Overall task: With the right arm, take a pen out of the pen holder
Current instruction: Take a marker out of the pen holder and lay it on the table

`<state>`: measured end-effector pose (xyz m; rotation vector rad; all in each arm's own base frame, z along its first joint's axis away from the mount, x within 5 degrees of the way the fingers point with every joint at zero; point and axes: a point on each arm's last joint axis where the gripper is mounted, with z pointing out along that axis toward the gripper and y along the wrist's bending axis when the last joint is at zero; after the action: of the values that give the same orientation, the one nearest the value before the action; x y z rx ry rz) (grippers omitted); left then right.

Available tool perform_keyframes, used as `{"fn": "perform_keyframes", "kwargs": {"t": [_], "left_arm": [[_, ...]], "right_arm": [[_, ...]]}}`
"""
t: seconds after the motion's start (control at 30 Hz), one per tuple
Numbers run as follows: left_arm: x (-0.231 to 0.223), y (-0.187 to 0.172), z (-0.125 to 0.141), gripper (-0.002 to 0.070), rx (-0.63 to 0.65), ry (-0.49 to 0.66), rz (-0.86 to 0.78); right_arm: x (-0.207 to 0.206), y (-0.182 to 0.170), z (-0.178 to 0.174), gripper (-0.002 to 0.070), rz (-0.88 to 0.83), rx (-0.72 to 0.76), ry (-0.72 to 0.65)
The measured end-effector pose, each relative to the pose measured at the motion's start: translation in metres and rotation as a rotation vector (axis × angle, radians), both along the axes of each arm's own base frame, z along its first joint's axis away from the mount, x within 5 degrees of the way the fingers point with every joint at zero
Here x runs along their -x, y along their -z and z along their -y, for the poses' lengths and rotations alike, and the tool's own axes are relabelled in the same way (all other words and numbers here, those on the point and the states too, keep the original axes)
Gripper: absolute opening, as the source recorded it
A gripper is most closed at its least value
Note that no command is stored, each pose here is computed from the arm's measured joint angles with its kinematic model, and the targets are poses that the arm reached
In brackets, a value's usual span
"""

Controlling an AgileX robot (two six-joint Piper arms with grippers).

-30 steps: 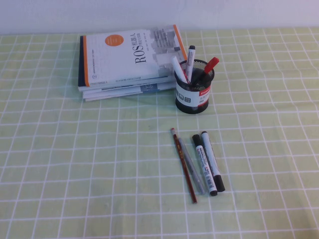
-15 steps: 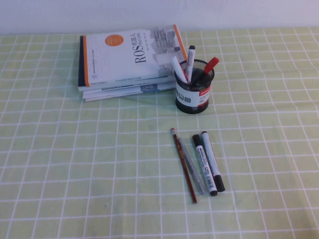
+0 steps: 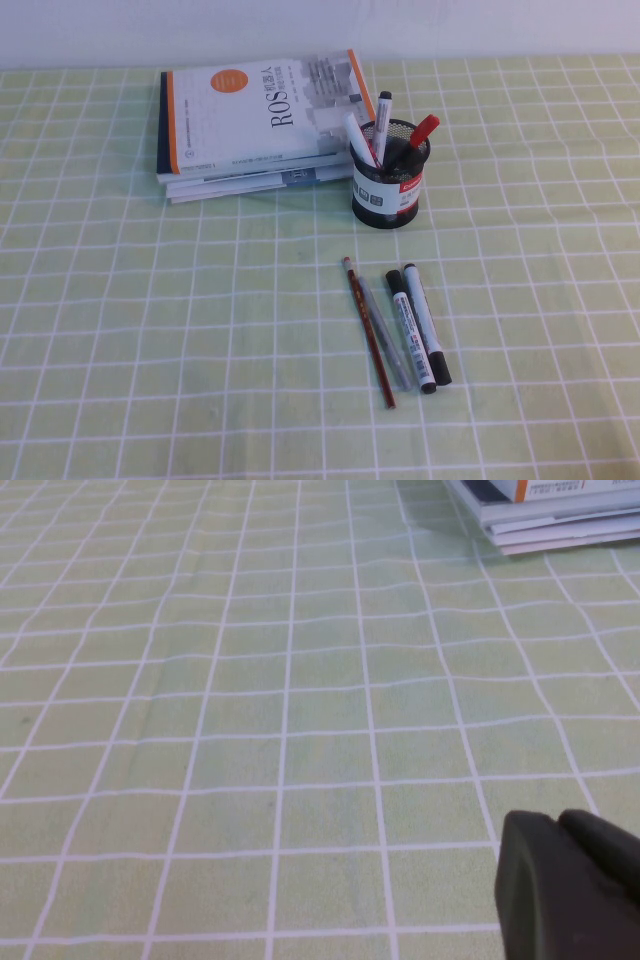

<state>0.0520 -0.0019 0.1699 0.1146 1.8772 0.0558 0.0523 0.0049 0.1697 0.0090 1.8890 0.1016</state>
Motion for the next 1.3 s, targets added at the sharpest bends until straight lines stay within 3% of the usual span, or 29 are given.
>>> {"fn": "perform_keyframes", "kwargs": {"t": [1.1, 1.3], "left_arm": [[0.0000, 0.0000, 0.0000, -0.0005, 0.000, 0.000, 0.000], [0.0000, 0.0000, 0.0000, -0.0005, 0.000, 0.000, 0.000]], "right_arm": [[0.0000, 0.0000, -0.0004, -0.0013, 0.000, -0.010, -0.001], [-0.0016, -0.0069, -0.0040, -0.0013, 0.064, -0.163, 0.001]]}}
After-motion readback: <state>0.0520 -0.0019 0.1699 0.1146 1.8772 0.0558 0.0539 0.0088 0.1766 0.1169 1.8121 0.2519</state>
